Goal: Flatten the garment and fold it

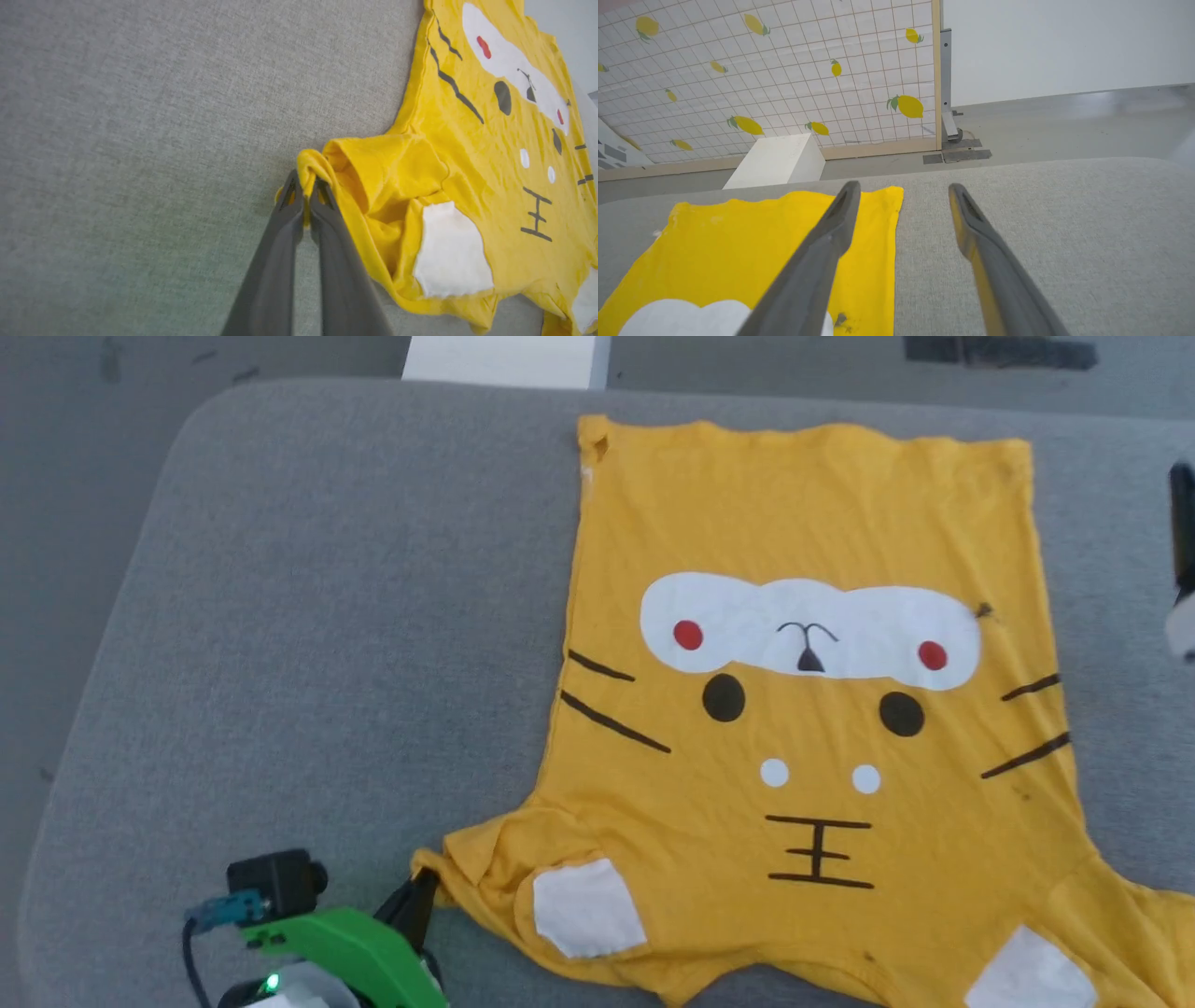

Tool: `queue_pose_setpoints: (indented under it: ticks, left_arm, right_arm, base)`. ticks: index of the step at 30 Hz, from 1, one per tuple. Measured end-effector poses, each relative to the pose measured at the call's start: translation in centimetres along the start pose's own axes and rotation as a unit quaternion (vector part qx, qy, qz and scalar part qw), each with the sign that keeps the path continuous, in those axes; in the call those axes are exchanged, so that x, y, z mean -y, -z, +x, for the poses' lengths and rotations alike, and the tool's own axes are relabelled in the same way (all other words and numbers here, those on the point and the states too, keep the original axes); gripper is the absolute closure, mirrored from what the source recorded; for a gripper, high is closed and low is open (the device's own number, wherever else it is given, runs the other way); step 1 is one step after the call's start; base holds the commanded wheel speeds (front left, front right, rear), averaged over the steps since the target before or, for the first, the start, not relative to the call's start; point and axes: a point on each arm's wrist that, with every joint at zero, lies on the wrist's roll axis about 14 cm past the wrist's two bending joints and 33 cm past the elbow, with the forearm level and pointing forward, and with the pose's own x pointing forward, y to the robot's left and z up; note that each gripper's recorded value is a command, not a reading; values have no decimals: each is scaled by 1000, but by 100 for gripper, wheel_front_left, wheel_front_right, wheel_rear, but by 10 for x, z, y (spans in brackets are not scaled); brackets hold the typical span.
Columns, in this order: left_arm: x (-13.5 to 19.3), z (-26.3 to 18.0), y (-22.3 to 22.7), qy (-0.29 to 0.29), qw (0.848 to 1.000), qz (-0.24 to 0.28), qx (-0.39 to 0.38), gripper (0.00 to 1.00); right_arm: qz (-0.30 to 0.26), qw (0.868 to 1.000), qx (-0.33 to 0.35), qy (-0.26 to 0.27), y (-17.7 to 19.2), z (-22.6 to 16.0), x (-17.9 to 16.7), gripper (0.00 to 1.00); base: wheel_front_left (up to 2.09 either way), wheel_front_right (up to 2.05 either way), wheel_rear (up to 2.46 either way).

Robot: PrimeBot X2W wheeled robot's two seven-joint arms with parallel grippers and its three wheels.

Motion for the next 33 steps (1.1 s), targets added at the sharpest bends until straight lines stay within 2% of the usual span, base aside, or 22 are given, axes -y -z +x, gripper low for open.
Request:
queue_pose_setpoints:
  ticks: [5, 12, 18, 22, 23, 24, 26, 27, 30, 33]
  left_arm:
    - [10, 10, -6, 12, 1000, -4, 11, 100]
    - [10, 16, -3, 5, 1000, -22, 14, 100]
    - [-5, 21, 5, -24, 999, -37, 8, 100]
    - [-15, 24, 6, -44, 998, -41, 7, 100]
    - [-18, 25, 8, -50, 998, -42, 5, 100]
    - [-21, 25, 9, -56, 998, -43, 4, 100]
    - [-25, 25, 10, -63, 997, -44, 2, 100]
    - [-26, 26, 11, -65, 997, -44, 2, 100]
    - [-25, 25, 11, -63, 997, -43, 2, 100]
    - [-26, 24, 10, -63, 997, -43, 4, 100]
  right_arm:
    - [-25, 999, -47, 1, -1, 53, -4, 0]
    - [-13, 988, -155, 25, 36, 108, -2, 0]
    - [-14, 966, -256, 35, 89, 136, -11, 0]
    - [-31, 943, -329, 45, 129, 141, -14, 0]
    - [-38, 937, -343, 46, 136, 142, -16, 6]
    - [-43, 934, -350, 47, 139, 144, -18, 53]
    - [-54, 931, -359, 46, 141, 147, -21, 80]
    - [-62, 930, -359, 45, 140, 148, -23, 100]
    - [-85, 930, -356, 39, 140, 146, -28, 100]
    - [-81, 945, -315, 29, 135, 142, -28, 100]
  base:
    - [0, 0, 0]
    - [0, 0, 0]
    - [0, 0, 0]
    - [0, 0, 0]
    - [0, 0, 0]
    - [0, 0, 0]
    - [0, 0, 0]
    - [0, 0, 0]
    - [0, 0, 0]
    - [0, 0, 0]
